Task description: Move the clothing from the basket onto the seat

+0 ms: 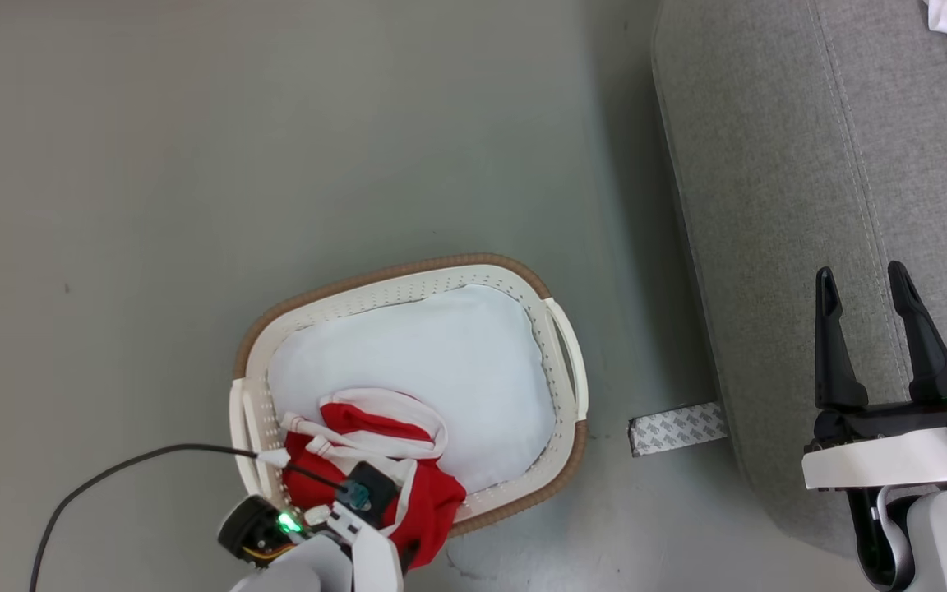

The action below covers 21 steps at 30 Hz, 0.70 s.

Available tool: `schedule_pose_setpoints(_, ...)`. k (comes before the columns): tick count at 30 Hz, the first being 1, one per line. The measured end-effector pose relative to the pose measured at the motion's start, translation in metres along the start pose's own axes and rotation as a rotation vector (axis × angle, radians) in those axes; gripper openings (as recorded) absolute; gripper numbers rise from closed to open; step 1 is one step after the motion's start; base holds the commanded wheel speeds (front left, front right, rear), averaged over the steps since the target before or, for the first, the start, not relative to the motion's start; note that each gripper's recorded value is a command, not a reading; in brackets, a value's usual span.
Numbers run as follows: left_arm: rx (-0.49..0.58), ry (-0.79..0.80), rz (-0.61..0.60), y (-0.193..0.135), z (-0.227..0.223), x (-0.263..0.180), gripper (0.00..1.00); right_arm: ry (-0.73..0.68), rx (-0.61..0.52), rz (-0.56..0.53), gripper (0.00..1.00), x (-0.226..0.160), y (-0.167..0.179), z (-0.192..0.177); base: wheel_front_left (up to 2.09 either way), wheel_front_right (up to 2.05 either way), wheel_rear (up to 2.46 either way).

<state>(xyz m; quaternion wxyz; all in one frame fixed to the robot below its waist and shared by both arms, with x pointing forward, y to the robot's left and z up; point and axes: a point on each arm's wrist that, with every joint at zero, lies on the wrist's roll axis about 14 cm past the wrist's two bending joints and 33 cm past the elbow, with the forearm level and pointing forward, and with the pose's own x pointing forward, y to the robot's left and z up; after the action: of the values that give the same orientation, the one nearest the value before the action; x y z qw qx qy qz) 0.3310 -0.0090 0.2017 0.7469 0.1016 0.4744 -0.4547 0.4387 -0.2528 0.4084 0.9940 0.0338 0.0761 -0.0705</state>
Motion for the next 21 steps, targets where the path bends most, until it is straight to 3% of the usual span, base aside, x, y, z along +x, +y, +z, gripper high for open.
schedule_pose_setpoints(8, -0.007, 0.036, -0.038, -0.005, -0.003, 0.007, 0.99, 0.011, -0.004, -0.008, 1.0, 0.002, -0.003, -0.004, 0.0, 0.0, 0.0)
schedule_pose_setpoints(9, -0.005, 0.039, -0.041, -0.005, -0.003, 0.008, 0.62, 0.012, -0.003, -0.009, 1.0, 0.002, -0.003, -0.005, 0.0, 0.0, 0.0)
schedule_pose_setpoints(10, -0.007, 0.046, -0.045, -0.005, -0.005, 0.008, 0.38, 0.012, -0.001, -0.01, 1.0, 0.002, -0.004, -0.005, 0.0, 0.0, 0.0)
schedule_pose_setpoints(11, -0.009, 0.05, -0.049, -0.006, -0.006, 0.009, 0.0, 0.011, -0.001, -0.011, 1.0, 0.003, -0.004, -0.005, 0.0, 0.0, 0.0)
schedule_pose_setpoints(21, -0.049, -0.023, -0.061, -0.012, 0.016, 0.004, 0.0, -0.015, 0.009, -0.019, 1.0, 0.0, -0.007, 0.006, 0.0, 0.0, 0.0)
